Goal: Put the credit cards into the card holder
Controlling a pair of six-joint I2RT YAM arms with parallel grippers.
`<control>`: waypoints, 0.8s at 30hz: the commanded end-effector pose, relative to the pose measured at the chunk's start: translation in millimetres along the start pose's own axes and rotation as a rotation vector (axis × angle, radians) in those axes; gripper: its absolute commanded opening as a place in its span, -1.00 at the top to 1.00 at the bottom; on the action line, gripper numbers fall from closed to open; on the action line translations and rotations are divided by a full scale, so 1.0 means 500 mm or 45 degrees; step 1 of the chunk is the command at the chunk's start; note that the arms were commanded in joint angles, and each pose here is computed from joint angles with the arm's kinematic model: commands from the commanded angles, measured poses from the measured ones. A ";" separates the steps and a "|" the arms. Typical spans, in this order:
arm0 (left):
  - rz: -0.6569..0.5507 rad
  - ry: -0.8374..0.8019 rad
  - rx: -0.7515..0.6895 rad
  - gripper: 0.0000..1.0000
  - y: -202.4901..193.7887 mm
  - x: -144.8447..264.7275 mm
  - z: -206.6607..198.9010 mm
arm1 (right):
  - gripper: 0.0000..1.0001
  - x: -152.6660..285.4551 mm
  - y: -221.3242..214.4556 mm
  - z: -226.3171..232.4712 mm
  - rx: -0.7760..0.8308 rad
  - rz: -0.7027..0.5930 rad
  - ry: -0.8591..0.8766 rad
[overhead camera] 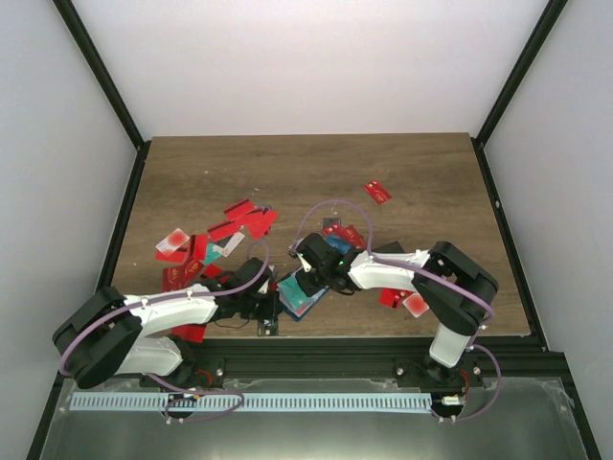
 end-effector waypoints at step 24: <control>-0.047 0.142 -0.017 0.92 0.002 0.012 0.036 | 0.58 -0.040 0.021 -0.021 0.006 0.044 -0.033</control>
Point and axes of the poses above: each gripper's point midway between its finger pads, its own x axis back along the fingers, its own z axis along the line the jaws close on, y = z × x, the point moved 6 cm from there along x, back along the fingers, and after that the axes turned 1 degree about x, right-handed, at the moved point
